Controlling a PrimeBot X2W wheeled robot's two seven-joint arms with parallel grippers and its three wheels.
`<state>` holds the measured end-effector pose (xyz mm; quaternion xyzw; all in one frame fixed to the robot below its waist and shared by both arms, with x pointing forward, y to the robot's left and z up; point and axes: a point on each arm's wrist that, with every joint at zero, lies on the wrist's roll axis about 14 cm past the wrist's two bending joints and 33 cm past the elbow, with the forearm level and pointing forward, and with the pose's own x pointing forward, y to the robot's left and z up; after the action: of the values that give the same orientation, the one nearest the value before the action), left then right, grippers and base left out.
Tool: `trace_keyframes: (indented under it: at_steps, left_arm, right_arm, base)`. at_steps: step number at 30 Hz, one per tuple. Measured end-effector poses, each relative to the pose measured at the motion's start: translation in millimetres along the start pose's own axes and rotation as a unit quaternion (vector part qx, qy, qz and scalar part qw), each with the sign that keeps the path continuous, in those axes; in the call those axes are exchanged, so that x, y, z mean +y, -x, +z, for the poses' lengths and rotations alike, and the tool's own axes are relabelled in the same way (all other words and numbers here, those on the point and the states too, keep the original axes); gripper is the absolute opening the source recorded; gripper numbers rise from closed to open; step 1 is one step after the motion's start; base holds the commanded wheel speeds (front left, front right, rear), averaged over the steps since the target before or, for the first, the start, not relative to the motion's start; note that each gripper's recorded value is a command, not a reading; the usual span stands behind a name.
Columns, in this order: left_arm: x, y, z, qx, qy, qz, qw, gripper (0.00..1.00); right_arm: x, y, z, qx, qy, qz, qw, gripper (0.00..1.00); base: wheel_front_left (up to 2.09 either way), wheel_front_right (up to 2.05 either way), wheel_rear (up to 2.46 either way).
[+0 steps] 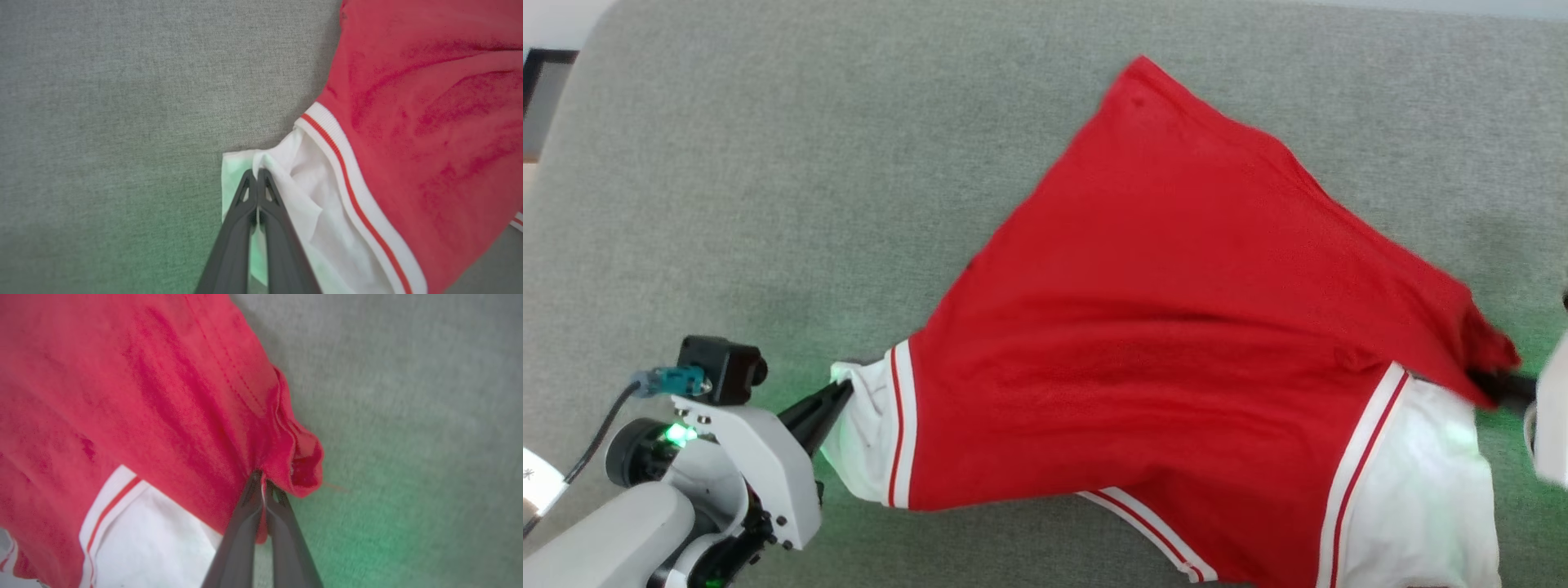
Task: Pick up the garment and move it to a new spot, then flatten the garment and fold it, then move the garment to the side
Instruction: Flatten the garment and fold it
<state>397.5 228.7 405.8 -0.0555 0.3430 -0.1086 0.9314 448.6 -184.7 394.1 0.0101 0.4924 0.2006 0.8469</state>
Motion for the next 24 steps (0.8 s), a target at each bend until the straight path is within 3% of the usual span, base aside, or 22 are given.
trace_keyframes:
  at_steps: [8,9,10,19,24]
  left_arm:
    - [-4.2,-3.7,1.2,0.003,-0.003,-0.006,1.0,0.0]
    - [-4.6,-3.5,1.1,0.004,-0.004,-0.007,1.0,0.0]
    - [-4.9,-3.3,1.3,0.003,-0.004,-0.007,1.0,0.0]
    - [-8.0,2.3,4.4,-0.004,-0.008,-0.009,1.0,0.0]
    - [-9.6,8.2,4.9,-0.007,-0.008,-0.009,1.0,0.0]
  right_arm:
    - [6.6,8.3,-46.7,-0.008,-0.066,-0.012,0.998,0.0]
    - [7.4,8.3,-48.0,-0.012,-0.067,-0.016,0.998,0.44]
    - [7.6,8.2,-48.1,-0.018,-0.068,-0.021,0.997,1.0]
    - [19.8,23.6,-47.2,-0.035,-0.055,-0.023,0.998,1.0]
    - [24.2,52.2,-10.9,-0.1,-0.025,-0.03,0.994,1.0]
  base:
    - [0.0,0.0,0.0]
    - [0.0,0.0,0.0]
    - [0.0,0.0,0.0]
    - [0.0,0.0,0.0]
    - [0.0,0.0,0.0]
